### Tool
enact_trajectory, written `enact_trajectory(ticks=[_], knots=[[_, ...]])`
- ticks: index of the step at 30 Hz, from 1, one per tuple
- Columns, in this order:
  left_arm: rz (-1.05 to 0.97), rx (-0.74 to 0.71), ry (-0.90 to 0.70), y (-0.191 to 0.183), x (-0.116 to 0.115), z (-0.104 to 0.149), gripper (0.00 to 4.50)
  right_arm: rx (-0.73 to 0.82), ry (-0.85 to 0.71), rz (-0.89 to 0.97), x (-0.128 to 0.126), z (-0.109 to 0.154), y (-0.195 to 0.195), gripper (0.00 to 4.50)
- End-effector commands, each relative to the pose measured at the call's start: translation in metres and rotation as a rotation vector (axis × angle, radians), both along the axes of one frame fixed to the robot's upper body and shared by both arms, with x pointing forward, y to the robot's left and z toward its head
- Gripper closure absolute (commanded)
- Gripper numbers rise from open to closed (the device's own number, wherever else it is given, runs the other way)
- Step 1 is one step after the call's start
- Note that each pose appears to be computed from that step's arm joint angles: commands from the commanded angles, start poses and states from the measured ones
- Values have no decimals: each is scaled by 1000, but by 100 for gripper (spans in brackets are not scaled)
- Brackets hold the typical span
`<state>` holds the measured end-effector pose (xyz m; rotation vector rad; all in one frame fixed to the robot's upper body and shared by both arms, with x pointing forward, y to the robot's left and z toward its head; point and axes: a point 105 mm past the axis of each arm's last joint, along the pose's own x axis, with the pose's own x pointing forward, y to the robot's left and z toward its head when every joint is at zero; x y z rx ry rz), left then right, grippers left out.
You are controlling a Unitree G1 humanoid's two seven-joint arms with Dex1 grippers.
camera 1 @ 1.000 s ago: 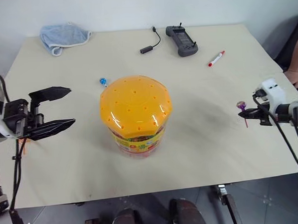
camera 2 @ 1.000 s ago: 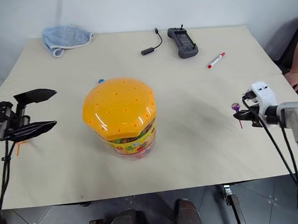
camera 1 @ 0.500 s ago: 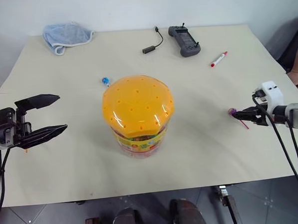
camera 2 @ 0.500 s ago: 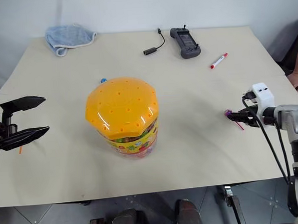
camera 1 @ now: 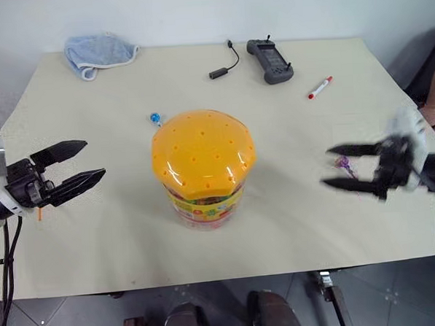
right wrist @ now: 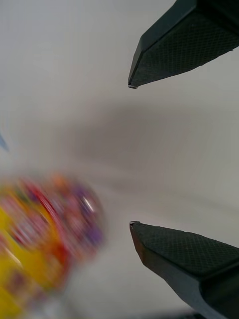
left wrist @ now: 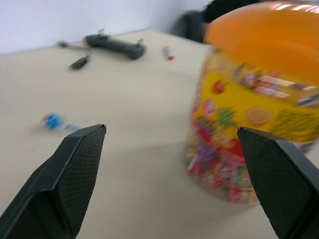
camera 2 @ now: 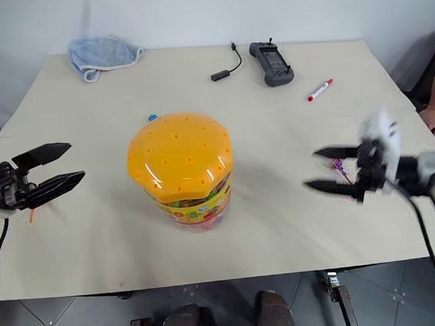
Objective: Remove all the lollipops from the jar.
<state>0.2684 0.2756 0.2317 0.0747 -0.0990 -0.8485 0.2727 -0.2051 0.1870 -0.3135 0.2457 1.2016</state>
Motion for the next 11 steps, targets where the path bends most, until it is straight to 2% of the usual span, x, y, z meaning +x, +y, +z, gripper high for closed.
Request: enact_trajectory(ticks=[1,5,11], knots=[[9,2,4,-1,-6,-5,0,-6,-97,105,-1,-6,12,3],[97,41,22,4,-14,-28,0,42,-88,32,12,-27,20,3],[116,33,30,-3,-29,-42,0,70,-109,-29,15,-44,26,3]])
